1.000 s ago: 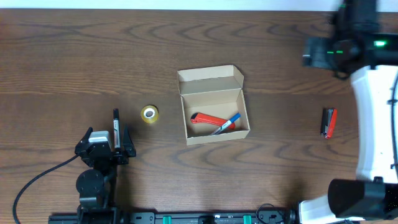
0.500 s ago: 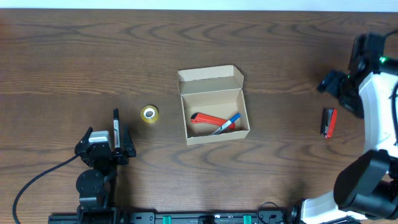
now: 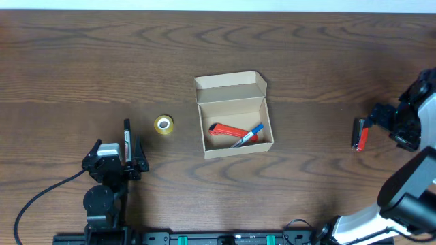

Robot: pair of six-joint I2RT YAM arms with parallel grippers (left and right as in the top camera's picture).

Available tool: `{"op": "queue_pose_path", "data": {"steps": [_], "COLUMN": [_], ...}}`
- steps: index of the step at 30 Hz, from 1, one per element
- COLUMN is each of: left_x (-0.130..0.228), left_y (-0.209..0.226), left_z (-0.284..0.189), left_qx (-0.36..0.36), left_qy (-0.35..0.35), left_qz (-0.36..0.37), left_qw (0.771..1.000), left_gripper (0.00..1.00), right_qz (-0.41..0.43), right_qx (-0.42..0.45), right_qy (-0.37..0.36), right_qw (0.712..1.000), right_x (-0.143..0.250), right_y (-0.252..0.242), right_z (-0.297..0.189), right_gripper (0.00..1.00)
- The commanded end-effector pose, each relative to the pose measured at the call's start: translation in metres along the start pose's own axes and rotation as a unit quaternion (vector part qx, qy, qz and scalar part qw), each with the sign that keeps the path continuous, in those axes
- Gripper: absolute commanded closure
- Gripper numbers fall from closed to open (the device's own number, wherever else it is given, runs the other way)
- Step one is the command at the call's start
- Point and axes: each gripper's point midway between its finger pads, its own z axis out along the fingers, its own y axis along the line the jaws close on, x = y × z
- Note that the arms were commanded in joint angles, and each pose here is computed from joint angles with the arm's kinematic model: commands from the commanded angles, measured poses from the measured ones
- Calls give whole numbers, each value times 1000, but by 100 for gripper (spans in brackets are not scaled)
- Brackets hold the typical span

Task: Pack container
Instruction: 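Lower right gripper and grasp the red stapler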

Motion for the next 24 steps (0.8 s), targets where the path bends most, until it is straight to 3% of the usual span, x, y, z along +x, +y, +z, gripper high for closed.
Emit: {"op": "queue_pose_path", "data": {"steps": [1, 24], "left_x": [19, 19], "left_y": [-1, -1], "left_z": [1, 1], "left_qx": [3, 2], "left_qy": [32, 32], "left_qz": [-2, -16], "left_qw": [999, 999], "left_gripper": [5, 5], "right_qz": [-40, -102], "right_qx": [-10, 13], "right_qy": [20, 24], "right_qw": [999, 994], "right_x": [1, -11], "right_y": [8, 48], "right_z": [15, 63], "right_gripper": [2, 2]}}
